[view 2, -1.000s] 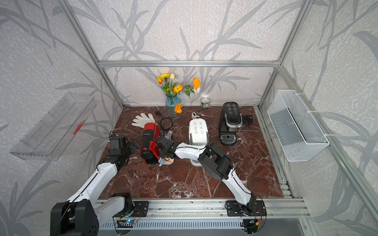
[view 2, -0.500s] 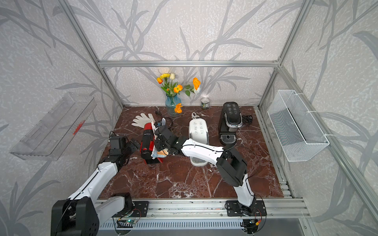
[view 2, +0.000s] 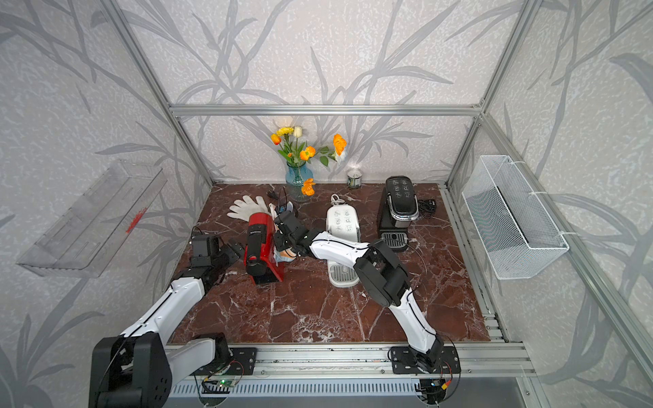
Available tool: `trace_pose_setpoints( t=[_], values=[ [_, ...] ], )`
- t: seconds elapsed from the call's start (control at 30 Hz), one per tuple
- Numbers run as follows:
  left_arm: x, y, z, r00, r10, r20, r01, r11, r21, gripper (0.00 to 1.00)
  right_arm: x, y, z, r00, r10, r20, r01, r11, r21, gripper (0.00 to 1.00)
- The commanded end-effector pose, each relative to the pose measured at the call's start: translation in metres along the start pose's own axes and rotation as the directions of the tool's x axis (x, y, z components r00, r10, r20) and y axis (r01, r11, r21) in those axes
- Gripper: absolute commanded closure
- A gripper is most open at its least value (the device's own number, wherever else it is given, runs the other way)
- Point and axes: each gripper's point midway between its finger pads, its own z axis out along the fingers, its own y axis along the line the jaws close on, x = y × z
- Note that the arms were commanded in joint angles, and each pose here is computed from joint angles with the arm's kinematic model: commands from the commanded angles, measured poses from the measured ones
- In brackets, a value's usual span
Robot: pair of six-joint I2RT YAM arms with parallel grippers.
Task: Wipe the surface of a coffee machine
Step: Wipe the dirt from the surface of the coffee machine.
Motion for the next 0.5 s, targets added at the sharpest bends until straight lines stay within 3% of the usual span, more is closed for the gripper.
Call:
trace_pose_setpoints(
  t=[0.0,0.23,0.47],
  values=[
    [0.025,-0.027,-0.001,0.991,0.069,-0.112,-0.054,0.990,0.133,0.01,0.015,0.048,0.011,0.999,-0.027,-0.025,0.023,0.986,-0.163,0.96],
    [0.026,-0.023,0.002,0.991,0.070,-0.115,-0.056,0.992,0.115,0.01,0.056,0.045,0.008,0.994,-0.011,-0.106,-0.009,0.982,-0.188,0.96],
    [0.022,-0.005,-0.001,0.994,0.061,-0.086,-0.059,0.998,0.021,0.00,0.054,0.058,-0.038,0.997,-0.011,-0.071,-0.006,0.974,-0.227,0.96]
  ],
)
